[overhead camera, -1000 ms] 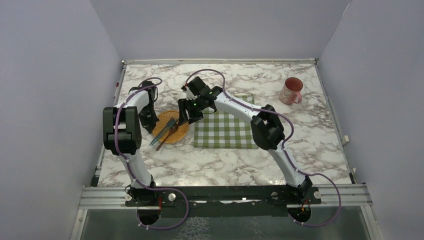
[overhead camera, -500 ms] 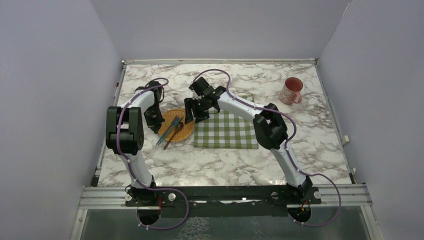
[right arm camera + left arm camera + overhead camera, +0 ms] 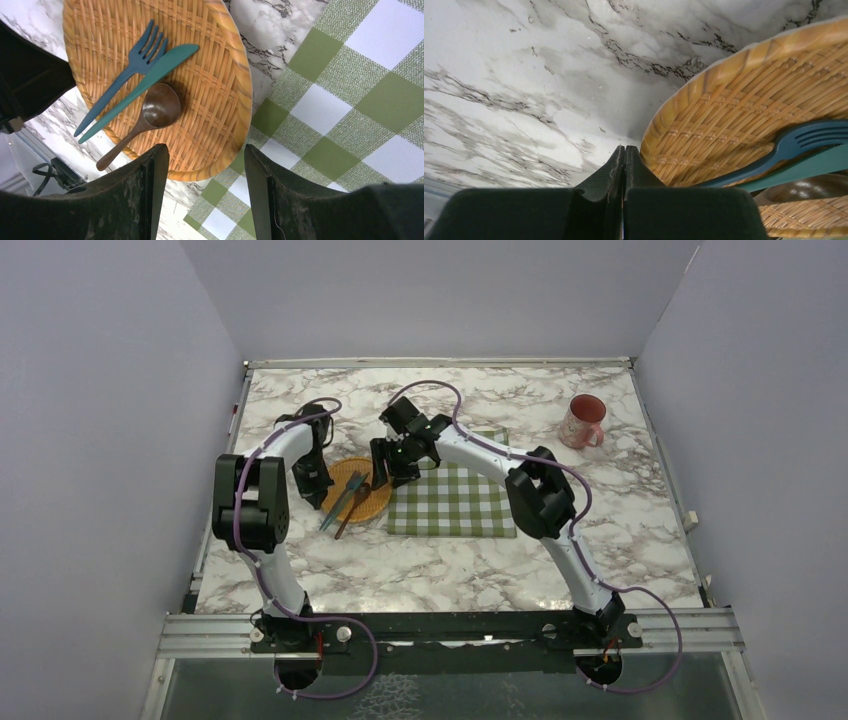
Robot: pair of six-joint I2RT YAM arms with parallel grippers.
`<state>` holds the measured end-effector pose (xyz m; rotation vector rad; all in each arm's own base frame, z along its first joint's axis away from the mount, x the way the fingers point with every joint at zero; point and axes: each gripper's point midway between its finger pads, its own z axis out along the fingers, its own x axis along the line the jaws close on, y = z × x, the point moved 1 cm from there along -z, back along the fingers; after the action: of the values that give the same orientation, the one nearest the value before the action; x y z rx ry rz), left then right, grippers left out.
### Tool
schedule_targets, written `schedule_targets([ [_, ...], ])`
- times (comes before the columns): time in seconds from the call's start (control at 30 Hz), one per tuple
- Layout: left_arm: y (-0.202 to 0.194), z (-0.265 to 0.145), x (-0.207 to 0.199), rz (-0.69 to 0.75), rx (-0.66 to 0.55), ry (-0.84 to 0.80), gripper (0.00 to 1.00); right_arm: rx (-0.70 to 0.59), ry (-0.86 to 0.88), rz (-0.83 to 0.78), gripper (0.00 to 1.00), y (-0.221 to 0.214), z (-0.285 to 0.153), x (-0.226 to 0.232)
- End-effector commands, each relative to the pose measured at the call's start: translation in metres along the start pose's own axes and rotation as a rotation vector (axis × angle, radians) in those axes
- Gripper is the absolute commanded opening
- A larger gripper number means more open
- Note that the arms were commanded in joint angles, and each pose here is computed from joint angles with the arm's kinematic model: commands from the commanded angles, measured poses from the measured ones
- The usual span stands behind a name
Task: Set the dinner table for one person
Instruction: Move the plate to the center of the board.
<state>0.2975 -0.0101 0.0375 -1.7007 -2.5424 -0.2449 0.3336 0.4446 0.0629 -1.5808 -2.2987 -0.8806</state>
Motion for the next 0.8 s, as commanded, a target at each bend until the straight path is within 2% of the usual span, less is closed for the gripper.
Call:
schedule_targets([
  [0.0, -0.004, -0.016, -0.004, -0.011, -0.025, -0.038, 0.00, -0.052, -0.010, 0.006, 0.61, 0.012, -0.013, 0.001],
  [0.33, 0.022, -0.045, 0.022, 0.006, -0.138, 0.094, 0.00, -0.114, -0.022, -0.019, 0.61, 0.024, -0.035, 0.007],
  [0.53, 0.027, -0.074, 0.016, 0.086, -0.218, 0.001, 0.01, -0.161, -0.034, -0.030, 0.61, 0.032, -0.064, 0.015],
  [0.63, 0.026, -0.083, 0.015, 0.169, -0.274, -0.033, 0.14, -0.175, -0.049, -0.030, 0.61, 0.032, -0.074, 0.015],
  [0.77, 0.016, -0.088, -0.004, 0.212, -0.292, -0.177, 0.39, -0.190, -0.064, -0.032, 0.62, 0.033, -0.083, 0.015],
])
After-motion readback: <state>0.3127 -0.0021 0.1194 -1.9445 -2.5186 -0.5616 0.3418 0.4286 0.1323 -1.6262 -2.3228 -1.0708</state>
